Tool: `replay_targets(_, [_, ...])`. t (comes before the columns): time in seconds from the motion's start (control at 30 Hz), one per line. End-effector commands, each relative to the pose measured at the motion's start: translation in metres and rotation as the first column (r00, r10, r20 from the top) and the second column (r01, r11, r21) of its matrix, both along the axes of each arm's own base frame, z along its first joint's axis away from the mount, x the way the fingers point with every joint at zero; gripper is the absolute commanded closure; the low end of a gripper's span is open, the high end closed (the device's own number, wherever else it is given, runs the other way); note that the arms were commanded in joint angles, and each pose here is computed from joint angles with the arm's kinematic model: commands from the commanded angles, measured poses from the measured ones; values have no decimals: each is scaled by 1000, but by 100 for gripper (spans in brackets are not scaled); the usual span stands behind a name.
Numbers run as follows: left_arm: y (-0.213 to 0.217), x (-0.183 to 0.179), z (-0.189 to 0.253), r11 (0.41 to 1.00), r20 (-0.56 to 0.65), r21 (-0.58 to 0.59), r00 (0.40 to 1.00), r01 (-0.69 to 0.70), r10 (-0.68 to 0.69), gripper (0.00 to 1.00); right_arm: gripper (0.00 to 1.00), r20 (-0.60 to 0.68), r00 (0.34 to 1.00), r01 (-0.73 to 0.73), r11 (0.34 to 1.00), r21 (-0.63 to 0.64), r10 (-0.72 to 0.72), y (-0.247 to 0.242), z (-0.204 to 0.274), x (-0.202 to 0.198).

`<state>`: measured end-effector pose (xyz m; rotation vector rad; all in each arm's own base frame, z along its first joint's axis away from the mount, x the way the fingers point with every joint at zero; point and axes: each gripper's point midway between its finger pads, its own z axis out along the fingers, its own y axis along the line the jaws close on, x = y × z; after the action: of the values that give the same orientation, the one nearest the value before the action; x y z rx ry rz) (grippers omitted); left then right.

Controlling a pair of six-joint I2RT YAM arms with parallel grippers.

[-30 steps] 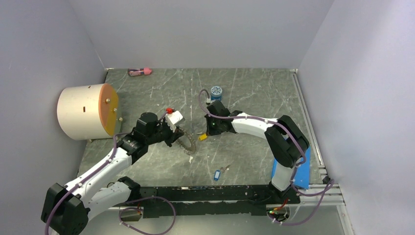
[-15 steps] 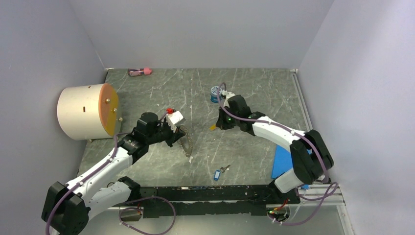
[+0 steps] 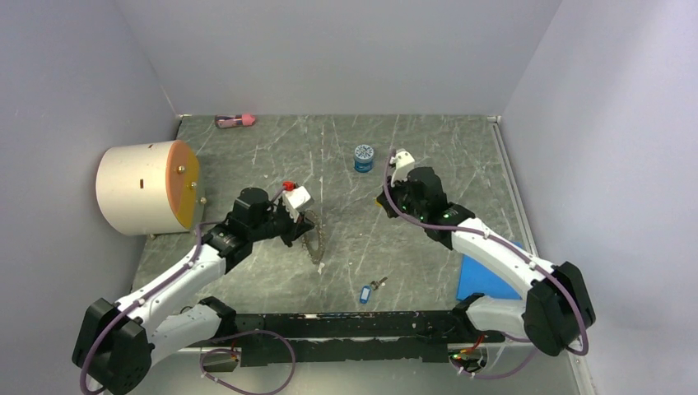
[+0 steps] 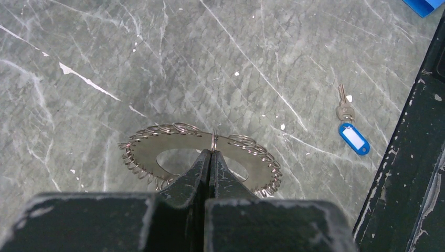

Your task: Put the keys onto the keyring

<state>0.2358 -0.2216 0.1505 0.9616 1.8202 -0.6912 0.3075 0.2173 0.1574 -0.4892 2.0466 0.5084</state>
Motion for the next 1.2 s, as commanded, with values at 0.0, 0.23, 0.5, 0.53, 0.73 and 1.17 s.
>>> replay_targets(0.0, [-11,3,13,999,20,-41,999,34,-33,98,100,130,989,-75,996,43,69,4,27,-5])
replay_targets(0.23, [-19,6,9,996,15,-61,998,61,-60,97,100,118,950,-304,944,127,290,35,39,-34])
replay_targets(0.5, [-26,6,8,992,13,-89,996,89,-88,97,100,61,874,-483,852,200,481,72,40,-49])
replay_targets(0.53, [-26,6,8,992,13,-91,996,87,-87,97,100,60,865,-499,843,201,498,76,40,-50])
replay_targets(0.73, [-27,4,12,989,17,-120,996,84,-82,98,100,52,810,-580,786,214,584,103,41,-56])
replay_targets(1.17, [-25,4,14,989,27,-134,997,70,-67,97,100,12,726,-672,706,224,687,131,32,-71])
